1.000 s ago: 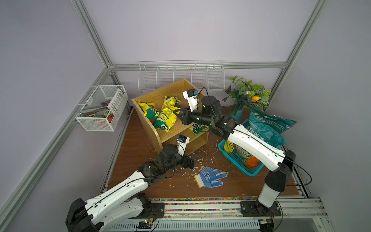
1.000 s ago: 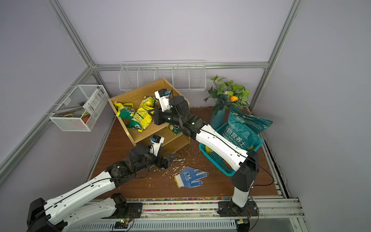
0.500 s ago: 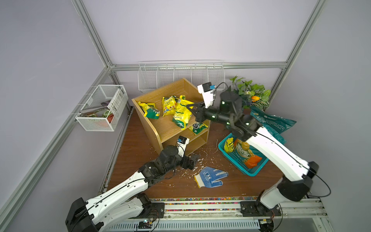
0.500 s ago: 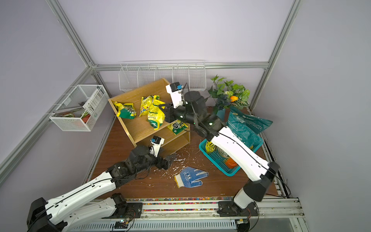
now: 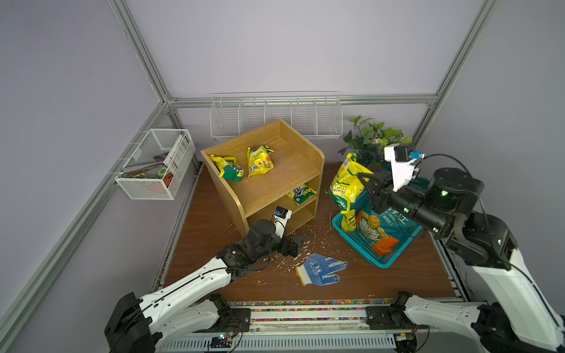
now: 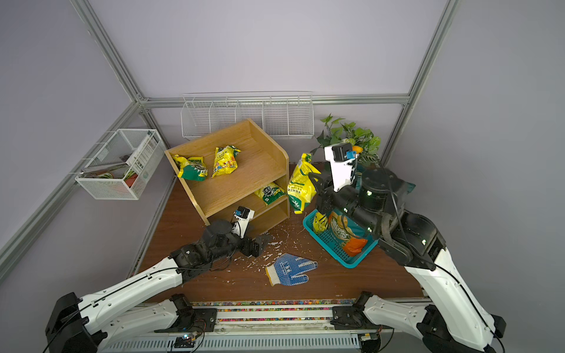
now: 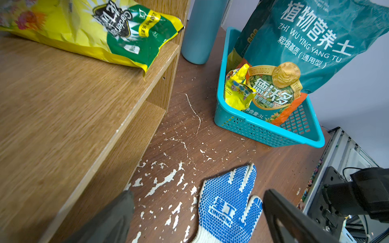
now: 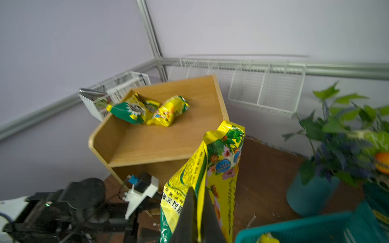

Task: Take down the fertilizer bag from the shelf
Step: Place the fertilizer bag in the storage box.

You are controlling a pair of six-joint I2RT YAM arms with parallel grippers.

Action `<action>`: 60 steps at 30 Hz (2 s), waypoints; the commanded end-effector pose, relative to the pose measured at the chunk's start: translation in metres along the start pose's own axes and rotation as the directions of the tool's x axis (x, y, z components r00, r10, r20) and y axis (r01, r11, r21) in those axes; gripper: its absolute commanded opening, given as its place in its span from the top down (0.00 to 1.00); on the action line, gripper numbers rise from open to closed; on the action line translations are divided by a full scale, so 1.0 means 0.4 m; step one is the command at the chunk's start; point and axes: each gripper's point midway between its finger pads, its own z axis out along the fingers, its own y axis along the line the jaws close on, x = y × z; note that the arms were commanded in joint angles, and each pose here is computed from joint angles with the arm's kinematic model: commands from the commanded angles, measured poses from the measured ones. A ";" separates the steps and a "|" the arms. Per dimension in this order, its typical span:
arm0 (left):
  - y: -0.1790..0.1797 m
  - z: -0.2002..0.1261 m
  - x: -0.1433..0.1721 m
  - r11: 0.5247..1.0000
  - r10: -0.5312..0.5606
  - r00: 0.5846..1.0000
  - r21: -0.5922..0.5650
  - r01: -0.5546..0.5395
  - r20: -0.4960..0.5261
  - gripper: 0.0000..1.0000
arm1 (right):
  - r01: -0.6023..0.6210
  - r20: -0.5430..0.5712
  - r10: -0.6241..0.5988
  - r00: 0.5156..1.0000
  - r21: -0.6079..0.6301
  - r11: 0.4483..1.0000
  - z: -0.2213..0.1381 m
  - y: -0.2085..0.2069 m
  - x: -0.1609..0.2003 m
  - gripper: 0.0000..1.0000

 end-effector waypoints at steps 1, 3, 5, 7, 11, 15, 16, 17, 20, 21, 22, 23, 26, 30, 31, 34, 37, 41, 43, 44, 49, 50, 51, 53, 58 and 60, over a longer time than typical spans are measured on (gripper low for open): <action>-0.029 0.002 -0.037 0.999 0.017 0.999 0.039 -0.018 0.027 0.00 | -0.001 -0.129 0.022 0.991 0.157 0.988 -0.012 -0.078 0.120 1.00; -0.033 0.007 -0.041 0.999 0.021 0.999 0.044 -0.022 0.023 0.00 | 0.003 -0.178 0.035 0.983 0.208 0.978 -0.023 -0.105 0.170 1.00; -0.036 0.011 -0.046 0.998 0.023 0.999 0.049 -0.025 0.022 0.00 | 0.011 -0.222 0.051 0.974 0.270 0.963 -0.034 -0.135 0.215 1.00; -0.039 0.012 -0.051 0.998 0.023 0.999 0.051 -0.024 0.024 0.00 | 0.014 -0.260 0.077 0.962 0.330 0.944 -0.047 -0.163 0.254 1.00; -0.038 0.011 -0.051 0.999 0.019 0.999 0.050 -0.021 0.028 0.00 | -0.017 -0.240 0.146 0.960 0.471 0.882 -0.103 -0.225 0.273 1.00; -0.037 0.014 -0.046 0.999 0.016 1.000 0.051 -0.017 0.021 0.00 | -0.048 -0.180 0.175 0.968 0.552 0.833 -0.146 -0.267 0.280 1.00; -0.038 0.013 -0.047 0.998 0.016 1.000 0.052 -0.017 0.022 0.00 | -0.051 -0.182 0.181 0.967 0.557 0.829 -0.151 -0.270 0.286 1.00; -0.038 0.013 -0.047 0.999 0.016 1.000 0.052 -0.017 0.023 0.00 | -0.052 -0.185 0.186 0.965 0.560 0.827 -0.155 -0.271 0.290 1.00; -0.036 0.010 -0.047 0.999 0.017 1.000 0.049 -0.019 0.025 0.00 | -0.036 -0.222 0.202 0.954 0.583 0.811 -0.175 -0.281 0.313 1.00; -0.036 0.010 -0.047 0.999 0.019 0.999 0.049 -0.020 0.026 0.00 | -0.026 -0.232 0.206 0.951 0.600 0.799 -0.188 -0.290 0.320 1.00; -0.036 0.010 -0.046 0.999 0.019 0.999 0.048 -0.020 0.026 0.00 | -0.018 -0.234 0.207 0.950 0.621 0.784 -0.203 -0.301 0.326 1.00; -0.035 0.011 -0.044 0.999 0.019 1.000 0.048 -0.020 0.023 0.00 | -0.013 -0.230 0.207 0.951 0.640 0.768 -0.217 -0.311 0.329 1.00; -0.036 0.014 -0.042 0.998 0.016 1.000 0.053 -0.017 0.023 0.00 | 0.012 -0.203 0.185 0.961 0.704 0.711 -0.258 -0.350 0.334 1.00; -0.038 0.012 -0.043 0.998 0.013 1.000 0.058 -0.014 0.025 0.00 | 0.022 -0.172 0.167 0.971 0.755 0.655 -0.277 -0.389 0.342 1.00; -0.039 0.011 -0.044 0.998 0.015 1.000 0.057 -0.016 0.027 0.00 | 0.019 -0.169 0.169 0.971 0.761 0.648 -0.274 -0.396 0.344 1.00; -0.038 0.008 -0.044 0.998 0.014 0.999 0.056 -0.016 0.029 0.00 | 0.032 -0.189 0.186 0.964 0.780 0.625 -0.255 -0.423 0.363 1.00; -0.036 0.003 -0.043 0.998 0.013 0.999 0.054 -0.015 0.032 0.00 | -0.001 -0.203 0.258 0.945 0.784 0.620 -0.227 -0.451 0.394 1.00; -0.030 -0.005 -0.037 0.999 0.008 0.999 0.046 -0.009 0.036 0.00 | -0.091 -0.154 0.349 0.924 0.799 0.595 -0.203 -0.505 0.420 1.00; -0.026 -0.007 -0.031 0.999 0.004 0.999 0.042 -0.005 0.035 0.00 | -0.147 -0.117 0.387 0.915 0.796 0.587 -0.194 -0.530 0.426 1.00; -0.024 -0.007 -0.030 0.999 0.001 0.999 0.039 -0.003 0.036 0.00 | -0.171 -0.098 0.403 0.910 0.796 0.580 -0.190 -0.541 0.427 1.00; -0.021 -0.003 -0.025 0.999 0.000 1.000 0.034 -0.001 0.029 0.00 | -0.285 -0.010 0.465 0.885 0.778 0.560 -0.171 -0.592 0.440 1.00; -0.022 -0.003 -0.026 0.999 0.002 1.000 0.035 -0.003 0.030 0.00 | -0.313 0.009 0.478 0.878 0.766 0.562 -0.162 -0.599 0.444 1.00; -0.022 -0.002 -0.027 0.999 0.001 1.000 0.033 -0.002 0.031 0.00 | -0.352 0.025 0.494 0.869 0.734 0.581 -0.145 -0.601 0.446 1.00; -0.022 0.001 -0.028 0.999 0.001 1.000 0.033 -0.002 0.030 0.00 | -0.407 0.039 0.520 0.853 0.674 0.617 -0.110 -0.596 0.452 1.00; -0.021 0.001 -0.027 0.999 -0.003 1.000 0.033 0.002 0.030 0.00 | -0.410 0.069 0.465 0.883 0.595 0.691 -0.069 -0.590 0.455 1.00; -0.021 0.000 -0.027 1.000 -0.002 1.000 0.031 0.001 0.030 0.00 | -0.394 0.075 0.438 0.896 0.590 0.705 -0.071 -0.589 0.457 1.00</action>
